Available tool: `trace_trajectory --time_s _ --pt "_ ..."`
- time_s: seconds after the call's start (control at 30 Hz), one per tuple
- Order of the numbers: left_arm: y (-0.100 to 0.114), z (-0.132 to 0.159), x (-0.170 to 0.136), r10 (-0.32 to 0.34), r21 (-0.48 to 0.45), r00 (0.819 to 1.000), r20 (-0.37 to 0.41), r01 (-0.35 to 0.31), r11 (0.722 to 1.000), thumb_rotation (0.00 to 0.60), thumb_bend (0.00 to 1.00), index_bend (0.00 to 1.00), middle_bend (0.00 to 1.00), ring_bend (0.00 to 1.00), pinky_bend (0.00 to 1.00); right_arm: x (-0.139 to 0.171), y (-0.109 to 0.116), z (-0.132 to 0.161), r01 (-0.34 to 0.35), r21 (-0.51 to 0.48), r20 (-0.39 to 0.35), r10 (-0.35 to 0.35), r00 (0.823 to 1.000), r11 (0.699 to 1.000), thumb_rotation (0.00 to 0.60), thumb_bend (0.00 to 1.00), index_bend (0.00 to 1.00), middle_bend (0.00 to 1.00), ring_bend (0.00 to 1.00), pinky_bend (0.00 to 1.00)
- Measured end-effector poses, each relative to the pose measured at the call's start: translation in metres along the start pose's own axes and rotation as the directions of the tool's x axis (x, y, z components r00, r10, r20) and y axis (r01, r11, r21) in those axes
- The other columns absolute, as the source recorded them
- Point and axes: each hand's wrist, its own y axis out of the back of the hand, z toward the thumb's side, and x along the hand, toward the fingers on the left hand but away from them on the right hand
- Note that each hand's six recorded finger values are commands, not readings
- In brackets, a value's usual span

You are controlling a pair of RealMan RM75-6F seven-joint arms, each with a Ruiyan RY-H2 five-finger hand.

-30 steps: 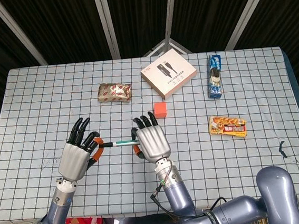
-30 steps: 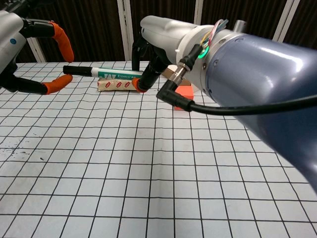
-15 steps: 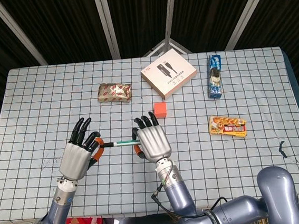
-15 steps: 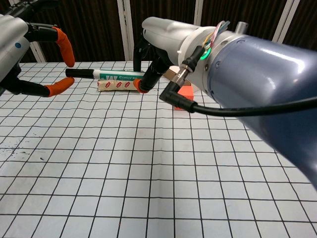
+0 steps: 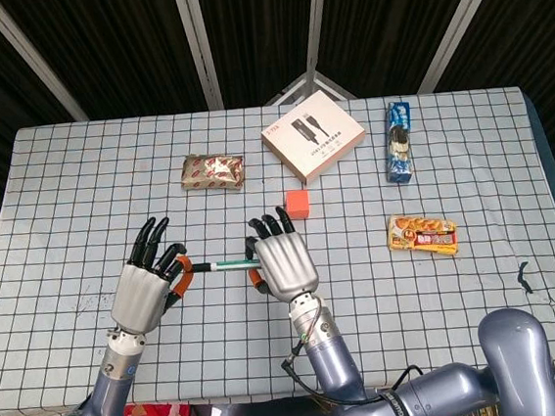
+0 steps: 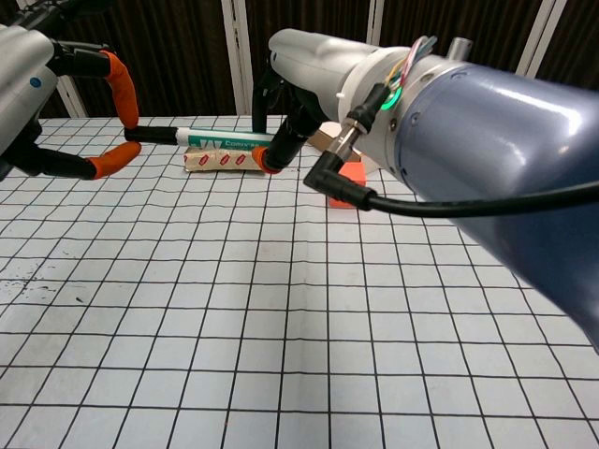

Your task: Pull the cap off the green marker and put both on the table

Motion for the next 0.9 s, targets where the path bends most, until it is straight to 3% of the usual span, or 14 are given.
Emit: trace_trajectory --time_s 0.33,0.67,0.9 --pt "-0.0009 -0.0018 0.0019 0.003 0.003 1.000 -0.004 -0.003 1.000 0.600 0.43 0.59 0.45 0.08 0.10 0.0002 0.0003 0.0000 0.001 0.005 -0.002 -0.001 1.000 1.000 0.600 0.57 0.79 0.23 0.16 0.06" --pt "-0.0058 -0.0030 0.0010 -0.019 0.013 1.000 -0.009 0.019 1.000 0.600 0.43 0.46 0.42 0.08 0.10 0.0006 0.0023 -0.0020 0.002 0.009 0.001 -0.002 1.000 1.000 0.600 0.57 0.79 0.23 0.16 0.06" --pt "-0.0061 0.0008 0.0019 -0.021 0.010 1.000 0.004 0.021 1.000 0.600 0.43 0.51 0.44 0.08 0.10 0.0003 0.0030 -0.0036 0.003 0.008 0.004 -0.003 1.000 1.000 0.600 0.57 0.79 0.23 0.16 0.06"
